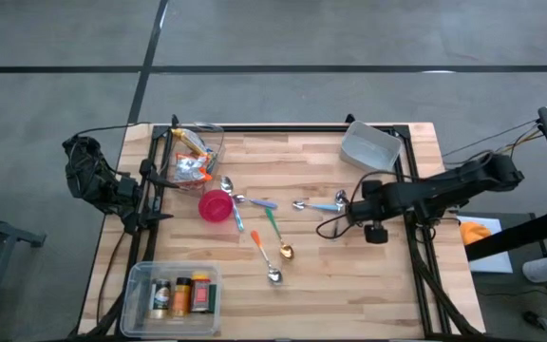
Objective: Pick & Place Food Item
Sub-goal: Put the black seasoning bottle into the white bin
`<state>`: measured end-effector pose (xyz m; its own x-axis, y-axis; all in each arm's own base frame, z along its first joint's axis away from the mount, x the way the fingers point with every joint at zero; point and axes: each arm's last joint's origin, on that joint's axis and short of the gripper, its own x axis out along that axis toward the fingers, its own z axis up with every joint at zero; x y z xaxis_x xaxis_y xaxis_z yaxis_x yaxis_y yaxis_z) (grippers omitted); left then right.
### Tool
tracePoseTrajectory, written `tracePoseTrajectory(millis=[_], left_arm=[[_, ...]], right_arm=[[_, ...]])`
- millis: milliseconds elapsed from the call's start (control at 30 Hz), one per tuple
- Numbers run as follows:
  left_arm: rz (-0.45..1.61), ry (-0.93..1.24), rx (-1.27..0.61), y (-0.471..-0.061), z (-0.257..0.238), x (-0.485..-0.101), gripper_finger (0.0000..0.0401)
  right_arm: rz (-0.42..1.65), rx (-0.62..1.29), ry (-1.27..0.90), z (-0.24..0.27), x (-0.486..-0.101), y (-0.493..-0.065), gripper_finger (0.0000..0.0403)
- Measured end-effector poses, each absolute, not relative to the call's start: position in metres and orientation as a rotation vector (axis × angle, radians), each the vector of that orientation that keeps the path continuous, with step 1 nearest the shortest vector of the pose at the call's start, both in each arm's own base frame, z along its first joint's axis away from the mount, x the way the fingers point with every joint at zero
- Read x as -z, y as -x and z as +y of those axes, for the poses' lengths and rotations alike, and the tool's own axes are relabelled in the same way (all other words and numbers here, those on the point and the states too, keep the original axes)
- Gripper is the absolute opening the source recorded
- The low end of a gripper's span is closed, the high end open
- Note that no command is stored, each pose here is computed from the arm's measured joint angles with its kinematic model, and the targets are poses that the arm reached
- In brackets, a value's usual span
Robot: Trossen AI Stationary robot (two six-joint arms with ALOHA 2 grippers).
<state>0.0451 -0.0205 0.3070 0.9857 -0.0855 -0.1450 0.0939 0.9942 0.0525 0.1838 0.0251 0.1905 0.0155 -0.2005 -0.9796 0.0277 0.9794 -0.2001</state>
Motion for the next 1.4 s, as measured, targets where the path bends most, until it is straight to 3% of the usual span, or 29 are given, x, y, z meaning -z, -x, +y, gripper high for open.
tracePoseTrajectory(millis=[667, 1167, 1400], left_arm=[[0.152, -0.068, 0.089, -0.045, -0.02, -0.306, 0.0364], [0.152, -0.068, 0.09, -0.045, -0.02, -0.306, 0.0364], [0.152, -0.068, 0.09, -0.045, -0.02, -0.306, 0.0364]], right_arm=[[1.746, 0.111, 0.157, 0.017, -0.139, -0.213, 0.0349], [1.739, 0.088, 0.139, 0.017, -0.139, -0.213, 0.0201], [1.738, 0.085, 0.135, 0.017, -0.139, -0.213, 0.0197]])
